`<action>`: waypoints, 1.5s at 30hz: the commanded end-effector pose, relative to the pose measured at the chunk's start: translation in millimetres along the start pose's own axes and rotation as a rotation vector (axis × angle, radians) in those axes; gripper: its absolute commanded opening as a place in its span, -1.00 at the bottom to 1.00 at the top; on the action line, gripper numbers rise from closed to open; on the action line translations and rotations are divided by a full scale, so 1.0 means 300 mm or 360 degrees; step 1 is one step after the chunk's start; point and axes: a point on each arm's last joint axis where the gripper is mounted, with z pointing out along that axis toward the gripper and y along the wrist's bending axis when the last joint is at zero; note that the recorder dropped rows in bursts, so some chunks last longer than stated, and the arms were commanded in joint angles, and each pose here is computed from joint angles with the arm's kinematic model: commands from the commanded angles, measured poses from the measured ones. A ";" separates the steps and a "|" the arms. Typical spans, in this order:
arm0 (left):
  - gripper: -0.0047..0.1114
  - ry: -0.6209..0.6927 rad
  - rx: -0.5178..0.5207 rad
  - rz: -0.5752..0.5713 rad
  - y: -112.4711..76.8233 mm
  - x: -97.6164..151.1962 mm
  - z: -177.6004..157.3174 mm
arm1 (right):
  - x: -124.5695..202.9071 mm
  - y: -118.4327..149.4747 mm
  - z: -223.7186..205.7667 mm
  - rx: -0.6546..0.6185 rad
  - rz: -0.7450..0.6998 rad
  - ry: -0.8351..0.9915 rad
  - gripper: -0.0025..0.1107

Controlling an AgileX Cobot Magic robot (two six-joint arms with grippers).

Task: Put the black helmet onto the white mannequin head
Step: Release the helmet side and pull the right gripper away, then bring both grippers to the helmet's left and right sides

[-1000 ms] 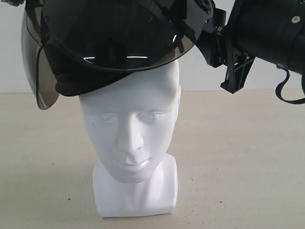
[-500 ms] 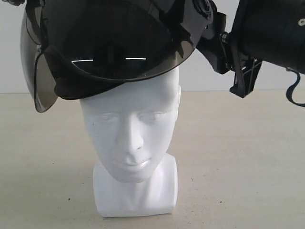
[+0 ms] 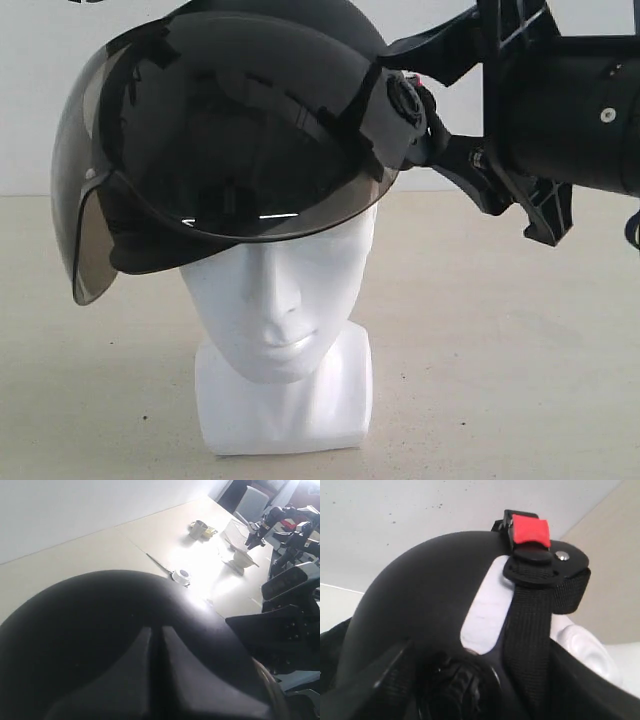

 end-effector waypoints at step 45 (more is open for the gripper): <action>-0.84 -0.0760 -0.0832 -0.0035 -0.263 0.024 -0.458 | -0.080 -0.010 -0.267 0.0400 -0.1167 -0.0196 -0.84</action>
